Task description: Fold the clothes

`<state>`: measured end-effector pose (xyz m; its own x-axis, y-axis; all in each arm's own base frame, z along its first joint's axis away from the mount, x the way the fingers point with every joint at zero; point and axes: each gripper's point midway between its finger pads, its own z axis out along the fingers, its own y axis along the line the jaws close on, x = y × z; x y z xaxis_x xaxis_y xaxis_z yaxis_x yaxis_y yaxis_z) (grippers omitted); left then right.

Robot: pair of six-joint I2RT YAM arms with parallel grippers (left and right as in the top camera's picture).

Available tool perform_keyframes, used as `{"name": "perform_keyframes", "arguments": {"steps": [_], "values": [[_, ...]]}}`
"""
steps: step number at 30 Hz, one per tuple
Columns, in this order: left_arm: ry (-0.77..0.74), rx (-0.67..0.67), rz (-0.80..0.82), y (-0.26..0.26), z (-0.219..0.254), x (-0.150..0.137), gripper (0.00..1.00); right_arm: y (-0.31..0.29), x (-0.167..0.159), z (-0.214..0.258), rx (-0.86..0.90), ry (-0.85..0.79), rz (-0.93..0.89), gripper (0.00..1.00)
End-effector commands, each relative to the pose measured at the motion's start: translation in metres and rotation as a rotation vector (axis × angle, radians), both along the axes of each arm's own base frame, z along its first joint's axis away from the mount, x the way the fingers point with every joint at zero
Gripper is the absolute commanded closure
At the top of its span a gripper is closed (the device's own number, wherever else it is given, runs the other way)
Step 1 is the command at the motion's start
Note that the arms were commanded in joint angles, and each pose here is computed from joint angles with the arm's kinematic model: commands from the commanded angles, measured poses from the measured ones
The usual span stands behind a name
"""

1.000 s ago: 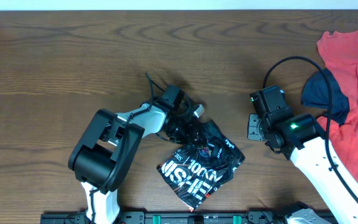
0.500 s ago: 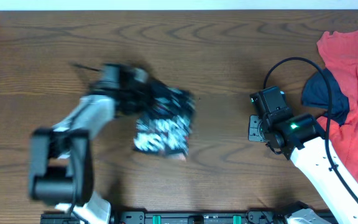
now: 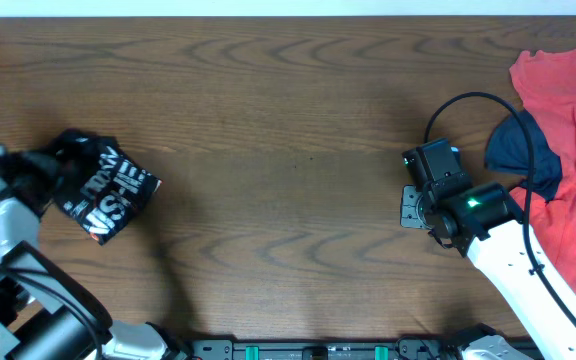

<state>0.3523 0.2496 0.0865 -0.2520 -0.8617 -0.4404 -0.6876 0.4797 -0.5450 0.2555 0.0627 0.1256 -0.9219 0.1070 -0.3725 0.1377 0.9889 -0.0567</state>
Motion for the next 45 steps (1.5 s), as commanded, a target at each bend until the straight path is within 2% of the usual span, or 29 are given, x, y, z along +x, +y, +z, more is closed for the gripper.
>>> {"name": "perform_keyframes", "arguments": {"steps": [1,2,3,4,5,10,15,22,25,30,35,38,41,42,45], "values": [[-0.023,-0.014,0.088,0.020,0.009,-0.009,0.40,-0.005,0.005,0.008,-0.011,-0.027,-0.007,0.48],[-0.032,-0.025,0.101,0.023,0.010,-0.011,0.25,-0.005,0.005,0.008,-0.011,-0.027,-0.007,0.48],[-0.042,-0.030,0.097,0.023,0.011,-0.010,0.14,-0.005,0.005,0.008,-0.012,-0.025,-0.007,0.48],[-0.058,-0.037,0.085,0.022,0.013,-0.009,0.05,-0.005,0.004,0.008,-0.012,-0.024,-0.007,0.48],[-0.075,-0.043,0.069,0.020,0.016,-0.006,0.00,-0.005,0.004,0.008,-0.012,-0.024,-0.007,0.48],[-0.146,-0.066,-0.054,-0.008,0.030,0.016,0.02,-0.004,0.005,0.008,-0.011,-0.028,-0.007,0.47],[-0.102,0.078,-0.158,-0.037,0.040,0.034,0.02,-0.004,0.007,0.009,-0.008,-0.036,-0.007,0.46],[0.023,0.369,-0.011,-0.034,0.075,0.025,0.02,-0.004,0.006,0.008,-0.010,-0.031,-0.007,0.44],[0.001,0.410,-0.013,-0.043,0.091,0.028,0.02,-0.004,0.006,0.008,-0.009,-0.032,-0.007,0.44],[0.004,0.386,-0.202,-0.095,0.084,0.043,0.02,-0.002,0.010,0.010,-0.001,-0.047,-0.007,0.42],[0.135,0.404,-0.522,-0.183,0.046,0.046,0.02,0.013,0.022,0.011,0.074,-0.081,0.011,0.31],[0.249,0.371,-0.702,-0.240,0.018,0.027,0.02,0.026,0.037,0.013,0.145,-0.122,0.026,0.20],[0.411,0.332,-0.855,-0.280,-0.006,-0.013,0.02,0.035,0.052,0.015,0.212,-0.158,0.045,0.08],[0.468,0.321,-0.895,-0.286,-0.011,-0.028,0.02,0.036,0.056,0.017,0.226,-0.166,0.055,0.01],[0.613,0.278,-0.949,-0.291,-0.015,-0.070,0.02,0.024,0.057,0.022,0.224,-0.172,0.029,0.01]]}}
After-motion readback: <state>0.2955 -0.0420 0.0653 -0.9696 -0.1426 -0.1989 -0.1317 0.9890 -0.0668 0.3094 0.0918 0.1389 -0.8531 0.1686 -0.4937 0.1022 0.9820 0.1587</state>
